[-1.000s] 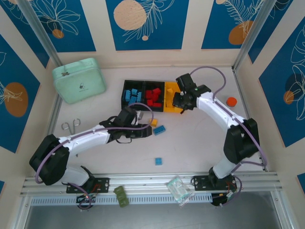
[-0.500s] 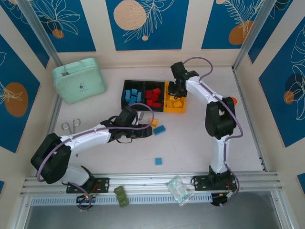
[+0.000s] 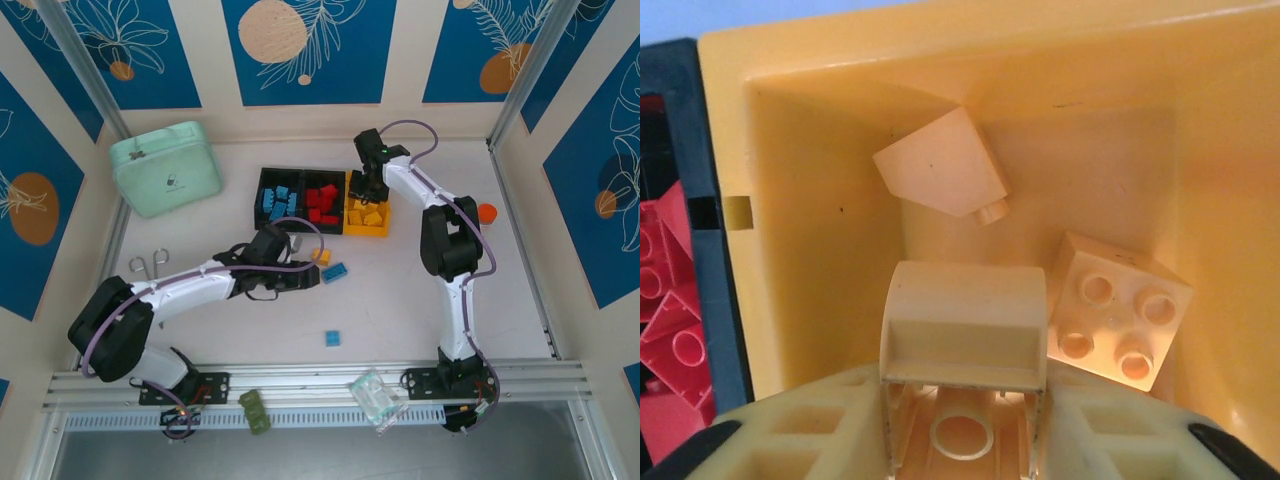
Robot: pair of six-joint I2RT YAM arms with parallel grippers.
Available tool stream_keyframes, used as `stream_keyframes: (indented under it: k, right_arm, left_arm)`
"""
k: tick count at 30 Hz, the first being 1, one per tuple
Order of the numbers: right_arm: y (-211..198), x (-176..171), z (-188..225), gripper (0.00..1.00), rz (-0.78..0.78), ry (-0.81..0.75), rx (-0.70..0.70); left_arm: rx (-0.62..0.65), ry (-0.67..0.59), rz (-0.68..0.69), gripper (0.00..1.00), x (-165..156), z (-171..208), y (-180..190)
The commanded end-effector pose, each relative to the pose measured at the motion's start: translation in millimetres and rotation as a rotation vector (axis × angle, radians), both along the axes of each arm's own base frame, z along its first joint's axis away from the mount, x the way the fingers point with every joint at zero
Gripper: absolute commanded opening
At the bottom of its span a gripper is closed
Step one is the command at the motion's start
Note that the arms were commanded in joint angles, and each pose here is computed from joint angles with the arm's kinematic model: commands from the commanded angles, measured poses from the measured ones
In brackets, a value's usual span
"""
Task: Sort the legos into containers by color
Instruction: Place the lego in the container, then pick up the lego from the middle-left of the table.
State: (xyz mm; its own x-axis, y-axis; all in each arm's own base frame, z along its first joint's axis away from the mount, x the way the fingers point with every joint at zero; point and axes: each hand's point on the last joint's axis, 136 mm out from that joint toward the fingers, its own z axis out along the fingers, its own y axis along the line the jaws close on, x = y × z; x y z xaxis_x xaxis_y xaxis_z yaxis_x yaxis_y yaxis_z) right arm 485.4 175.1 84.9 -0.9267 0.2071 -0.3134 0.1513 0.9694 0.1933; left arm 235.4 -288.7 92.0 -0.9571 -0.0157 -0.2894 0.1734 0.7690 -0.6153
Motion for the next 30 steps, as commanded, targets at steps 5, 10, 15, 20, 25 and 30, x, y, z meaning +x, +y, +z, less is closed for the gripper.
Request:
stream_keyframes:
  k: [5, 10, 15, 20, 25, 30]
  right_arm:
    - [-1, -1, 25, 0.46, 0.003, -0.035, -0.001]
    - [-1, -8, 46, 0.46, 0.006, -0.072, 0.014]
    - [5, -30, 73, 0.46, 0.034, -0.130, 0.046]
    - [9, -62, 90, 0.47, 0.069, -0.162, 0.073]
    - [12, -101, 94, 0.50, 0.095, -0.170, 0.113]
    - [11, -145, 95, 0.55, 0.123, -0.170, 0.196]
  left_arm:
    - [-0.003, 0.011, -0.001, 0.60, -3, 3, -2]
    - [0.000, 0.006, -0.001, 0.60, -3, 6, -1]
    - [0.013, -0.002, 0.005, 0.60, -5, 8, 4]
    - [0.030, -0.007, 0.005, 0.60, -7, 9, 9]
    - [0.043, -0.004, -0.002, 0.61, -11, 10, 13]
    - [0.088, -0.001, -0.053, 0.61, -24, 8, 12]
